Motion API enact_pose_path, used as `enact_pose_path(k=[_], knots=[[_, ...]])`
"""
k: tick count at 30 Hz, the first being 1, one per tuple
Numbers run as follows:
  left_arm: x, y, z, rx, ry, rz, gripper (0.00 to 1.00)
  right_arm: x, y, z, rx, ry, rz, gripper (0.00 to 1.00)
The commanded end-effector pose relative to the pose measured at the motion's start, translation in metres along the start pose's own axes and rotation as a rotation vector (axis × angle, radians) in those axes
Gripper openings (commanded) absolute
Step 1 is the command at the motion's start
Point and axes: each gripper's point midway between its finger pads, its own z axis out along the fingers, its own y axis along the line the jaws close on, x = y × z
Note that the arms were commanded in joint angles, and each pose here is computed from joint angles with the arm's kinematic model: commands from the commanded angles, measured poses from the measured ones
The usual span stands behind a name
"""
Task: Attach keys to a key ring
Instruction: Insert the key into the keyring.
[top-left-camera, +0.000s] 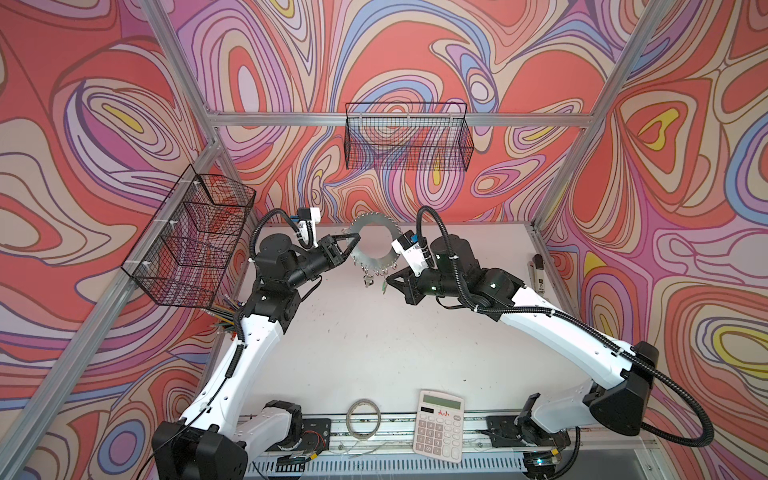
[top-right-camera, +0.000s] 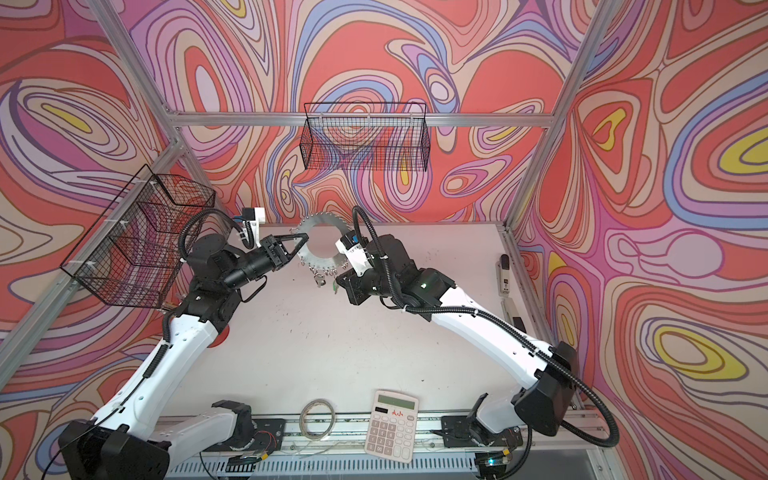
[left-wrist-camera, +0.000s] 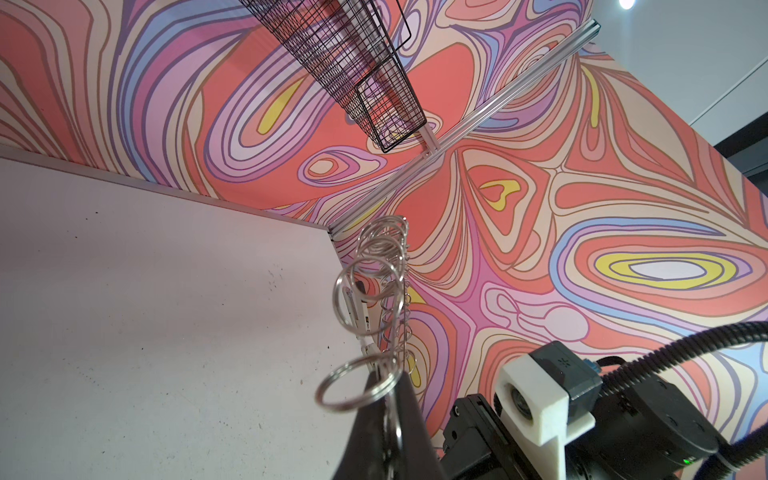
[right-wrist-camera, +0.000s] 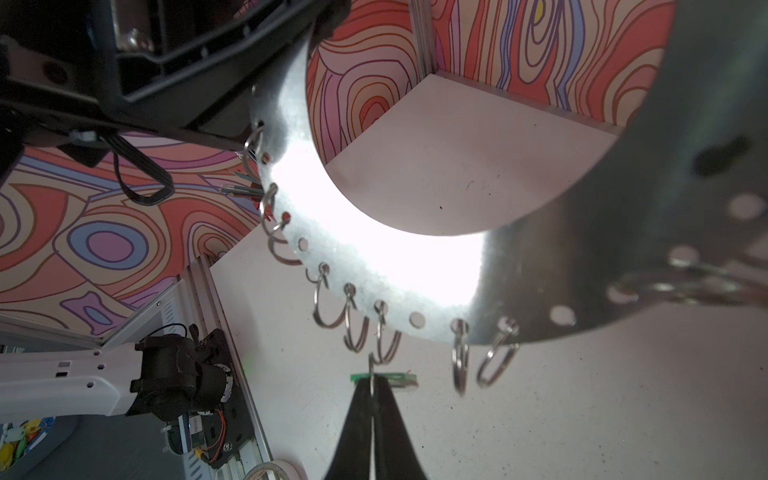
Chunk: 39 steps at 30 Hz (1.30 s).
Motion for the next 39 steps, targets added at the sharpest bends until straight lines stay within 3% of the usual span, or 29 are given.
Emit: enact_pose_path(k=[1, 28, 39], knots=[[-0.008, -0.022, -0.005, 0.052, -0.025, 0.057, 0.00, -0.009, 0.002, -0.004, 0.008, -0.019, -0.014, 0.00], [-0.006, -0.018, -0.004, 0.052, -0.020, 0.054, 0.00, -0.025, 0.005, -0.023, 0.019, -0.108, -0.054, 0.00], [-0.005, -0.019, -0.003, 0.057, -0.017, 0.055, 0.00, -0.009, 0.006, -0.008, -0.016, -0.038, -0.038, 0.00]])
